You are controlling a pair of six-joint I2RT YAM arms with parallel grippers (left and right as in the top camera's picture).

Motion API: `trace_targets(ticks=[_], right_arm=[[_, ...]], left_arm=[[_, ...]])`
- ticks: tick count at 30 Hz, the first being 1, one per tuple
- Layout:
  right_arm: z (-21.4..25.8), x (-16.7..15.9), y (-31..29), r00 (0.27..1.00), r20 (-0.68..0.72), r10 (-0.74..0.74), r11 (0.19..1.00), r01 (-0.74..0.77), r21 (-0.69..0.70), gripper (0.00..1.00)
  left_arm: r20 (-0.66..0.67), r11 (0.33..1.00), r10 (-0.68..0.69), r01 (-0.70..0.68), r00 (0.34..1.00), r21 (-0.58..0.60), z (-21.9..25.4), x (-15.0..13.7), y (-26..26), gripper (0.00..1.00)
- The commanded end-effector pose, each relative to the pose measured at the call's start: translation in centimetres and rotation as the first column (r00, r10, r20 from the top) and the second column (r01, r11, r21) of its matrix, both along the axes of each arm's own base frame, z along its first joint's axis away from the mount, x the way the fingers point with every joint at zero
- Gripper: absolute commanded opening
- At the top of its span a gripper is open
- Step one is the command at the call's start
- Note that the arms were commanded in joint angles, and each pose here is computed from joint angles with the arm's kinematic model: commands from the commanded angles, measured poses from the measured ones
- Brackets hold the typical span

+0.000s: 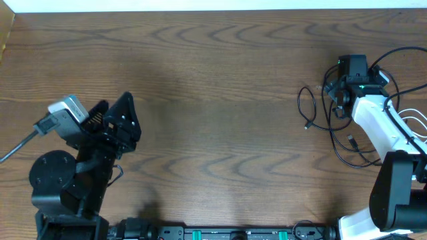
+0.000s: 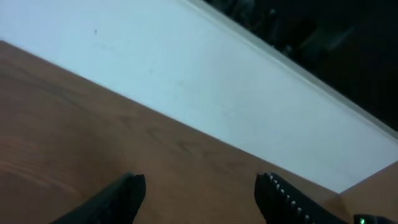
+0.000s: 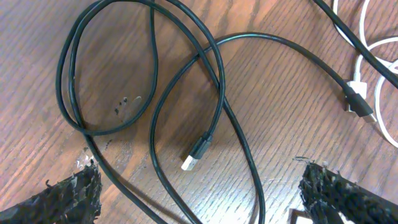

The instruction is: Untangle cables

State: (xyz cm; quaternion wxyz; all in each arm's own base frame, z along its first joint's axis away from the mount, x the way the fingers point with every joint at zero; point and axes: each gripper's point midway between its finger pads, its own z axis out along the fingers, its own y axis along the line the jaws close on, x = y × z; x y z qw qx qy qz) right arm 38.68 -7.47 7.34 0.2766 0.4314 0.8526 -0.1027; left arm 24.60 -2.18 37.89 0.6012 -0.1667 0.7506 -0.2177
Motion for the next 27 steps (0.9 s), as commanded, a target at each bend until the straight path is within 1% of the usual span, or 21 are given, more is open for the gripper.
trace_targets(ticks=[1,6,9,14,17,24,27], right_arm=[[0.3,0.2,-0.3,1.0,0.01,-0.012,1.0,0.013,-0.009,0.99],[0.3,0.2,-0.3,1.0,0.01,-0.012,1.0,0.013,-0.009,0.99],[0.3,0.2,-0.3,1.0,0.01,-0.012,1.0,0.013,-0.009,0.99],[0.3,0.2,-0.3,1.0,0.01,-0.012,1.0,0.012,-0.008,0.99],[0.3,0.2,-0.3,1.0,0.01,-0.012,1.0,0.013,-0.009,0.99],[0.3,0.2,-0.3,1.0,0.01,-0.012,1.0,0.012,-0.008,0.99],[0.3,0.2,-0.3,1.0,0.01,-0.013,1.0,0.013,-0.009,0.99]], left_arm=[[-0.048,1.0,0.008,-0.009,0.999,-0.01,-1.4,-0.6,0.1,0.63],[-0.177,1.0,0.008,-0.01,0.984,-0.009,-4.5,-1.8,0.1,0.63],[-0.28,1.0,0.013,-0.015,0.96,-0.005,-6.9,-3.0,0.2,0.63],[-0.414,1.0,0.016,-0.018,0.91,-0.001,-10.1,-5.4,0.2,0.63],[-0.445,0.999,0.014,0.004,0.895,0.04,-11.4,-6.2,0.4,0.63],[-0.505,0.999,0.014,0.008,0.863,0.042,-15.9,-7.4,0.4,0.63],[-0.461,0.999,0.013,0.007,0.887,0.042,-16.6,-7.1,0.4,0.63]])
